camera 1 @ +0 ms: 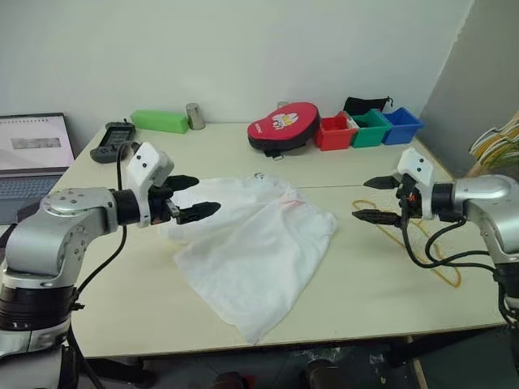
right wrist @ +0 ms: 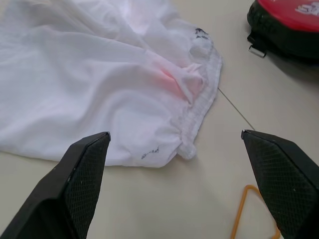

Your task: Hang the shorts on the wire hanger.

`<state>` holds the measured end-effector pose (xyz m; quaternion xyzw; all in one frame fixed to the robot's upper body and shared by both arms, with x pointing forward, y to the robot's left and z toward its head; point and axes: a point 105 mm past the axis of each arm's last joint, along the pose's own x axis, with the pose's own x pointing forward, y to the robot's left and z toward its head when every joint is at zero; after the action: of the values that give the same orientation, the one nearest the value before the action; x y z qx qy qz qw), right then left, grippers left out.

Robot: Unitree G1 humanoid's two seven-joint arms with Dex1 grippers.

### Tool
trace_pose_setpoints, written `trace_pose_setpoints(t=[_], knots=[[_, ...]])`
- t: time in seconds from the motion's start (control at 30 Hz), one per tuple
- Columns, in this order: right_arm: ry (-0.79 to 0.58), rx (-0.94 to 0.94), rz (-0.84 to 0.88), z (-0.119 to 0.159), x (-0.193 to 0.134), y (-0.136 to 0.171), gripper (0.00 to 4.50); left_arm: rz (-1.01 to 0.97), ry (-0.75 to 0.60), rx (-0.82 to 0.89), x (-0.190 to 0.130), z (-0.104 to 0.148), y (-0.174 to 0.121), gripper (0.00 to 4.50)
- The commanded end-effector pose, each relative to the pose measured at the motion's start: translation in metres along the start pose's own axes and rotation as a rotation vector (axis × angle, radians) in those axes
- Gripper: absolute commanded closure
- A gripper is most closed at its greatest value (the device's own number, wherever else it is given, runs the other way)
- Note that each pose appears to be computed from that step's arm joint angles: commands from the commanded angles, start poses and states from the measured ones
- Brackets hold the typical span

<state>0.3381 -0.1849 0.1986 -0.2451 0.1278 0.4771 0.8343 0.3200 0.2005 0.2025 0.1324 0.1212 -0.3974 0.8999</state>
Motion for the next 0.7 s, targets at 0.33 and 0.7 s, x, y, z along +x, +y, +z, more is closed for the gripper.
trace_pose_setpoints(t=[0.33,0.7], knots=[[-0.009,-0.066,0.011,0.004,0.005,-0.001,0.04,-0.002,-0.017,0.045,-0.005,0.006,-0.006,0.0],[0.093,-0.232,0.04,-0.018,0.023,-0.004,0.04,0.005,0.018,-0.042,-0.006,-0.017,-0.017,0.0]])
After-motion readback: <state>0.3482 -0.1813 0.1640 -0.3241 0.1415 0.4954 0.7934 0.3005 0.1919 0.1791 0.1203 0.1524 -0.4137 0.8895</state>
